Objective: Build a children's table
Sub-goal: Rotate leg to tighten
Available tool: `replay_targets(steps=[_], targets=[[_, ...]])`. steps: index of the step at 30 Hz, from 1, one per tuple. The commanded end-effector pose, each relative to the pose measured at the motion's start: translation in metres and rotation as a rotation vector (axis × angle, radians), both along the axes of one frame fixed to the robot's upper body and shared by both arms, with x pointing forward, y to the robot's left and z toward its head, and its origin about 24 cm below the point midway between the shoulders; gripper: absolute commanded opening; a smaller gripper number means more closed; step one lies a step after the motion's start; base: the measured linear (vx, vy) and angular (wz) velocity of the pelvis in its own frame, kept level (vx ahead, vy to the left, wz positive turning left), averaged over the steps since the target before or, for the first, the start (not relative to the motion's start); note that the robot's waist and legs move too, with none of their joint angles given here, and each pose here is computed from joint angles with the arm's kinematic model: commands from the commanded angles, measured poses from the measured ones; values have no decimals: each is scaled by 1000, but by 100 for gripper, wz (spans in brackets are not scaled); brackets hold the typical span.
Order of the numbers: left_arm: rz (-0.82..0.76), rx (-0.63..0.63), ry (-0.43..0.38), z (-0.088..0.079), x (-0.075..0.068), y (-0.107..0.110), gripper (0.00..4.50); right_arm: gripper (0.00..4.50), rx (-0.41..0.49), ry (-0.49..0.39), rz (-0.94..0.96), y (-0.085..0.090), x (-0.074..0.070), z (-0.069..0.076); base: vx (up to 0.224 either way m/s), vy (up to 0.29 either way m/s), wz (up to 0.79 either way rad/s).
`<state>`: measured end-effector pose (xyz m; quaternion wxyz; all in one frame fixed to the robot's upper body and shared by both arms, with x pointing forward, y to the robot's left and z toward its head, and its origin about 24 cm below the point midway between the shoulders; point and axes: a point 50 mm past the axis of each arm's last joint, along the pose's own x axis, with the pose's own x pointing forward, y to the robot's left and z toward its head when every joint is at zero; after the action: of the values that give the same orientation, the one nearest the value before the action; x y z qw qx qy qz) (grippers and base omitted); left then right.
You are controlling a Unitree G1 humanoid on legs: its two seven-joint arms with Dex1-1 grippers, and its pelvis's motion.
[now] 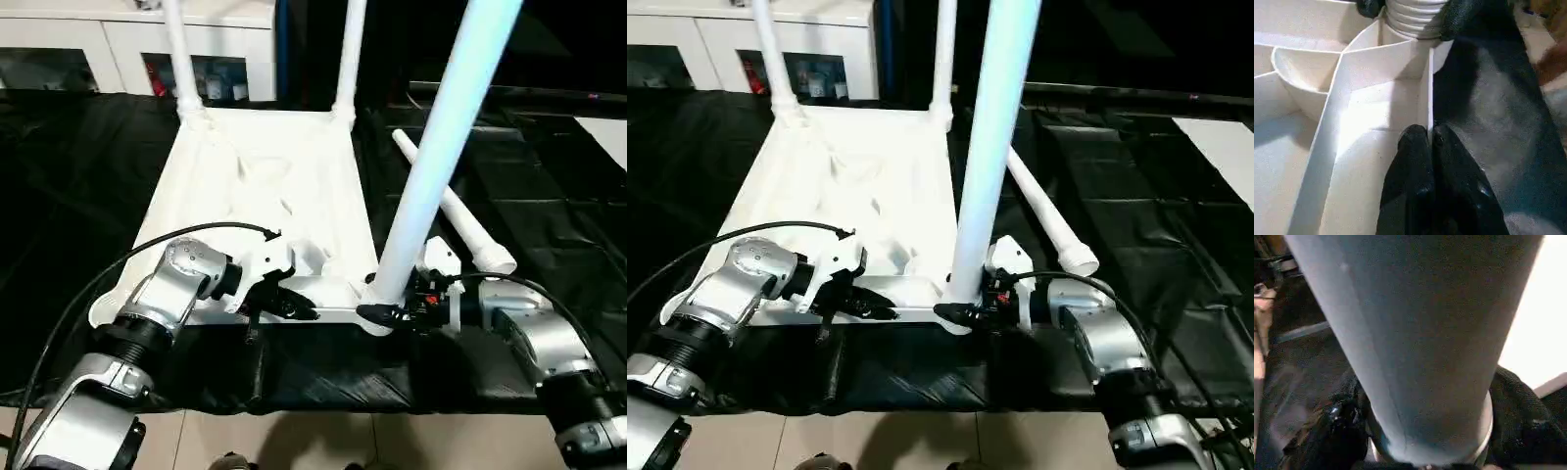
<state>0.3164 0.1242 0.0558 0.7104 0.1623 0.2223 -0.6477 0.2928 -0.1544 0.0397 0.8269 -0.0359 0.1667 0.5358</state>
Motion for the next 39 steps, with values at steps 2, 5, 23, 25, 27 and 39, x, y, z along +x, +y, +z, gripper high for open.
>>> replay_targets(steps=[2, 5, 23, 25, 27, 39], targets=[[128, -65, -77, 13, 16, -31, 0, 273, -25, 8, -194, 22, 9, -20, 0, 0, 0], [208, -95, -77, 14, 19, -49, 0, 272, 0, 22, -415, 33, 21, -27, 0, 0, 0], [82, -90, -133, 12, 7, -52, 0, 380, 49, -71, -408, 61, 32, -16, 0, 0, 0], [64, -76, -135, 11, 6, -48, 0, 380, 45, -81, -369, 57, 30, -16, 0, 0, 0], [15, -46, -139, 11, 5, -36, 0, 380, 38, -106, -250, 42, 23, -12, 0, 0, 0], [-141, -2, -96, 13, -3, -7, 0, 346, -27, -34, 174, 5, -4, 1, 0, 0, 0]])
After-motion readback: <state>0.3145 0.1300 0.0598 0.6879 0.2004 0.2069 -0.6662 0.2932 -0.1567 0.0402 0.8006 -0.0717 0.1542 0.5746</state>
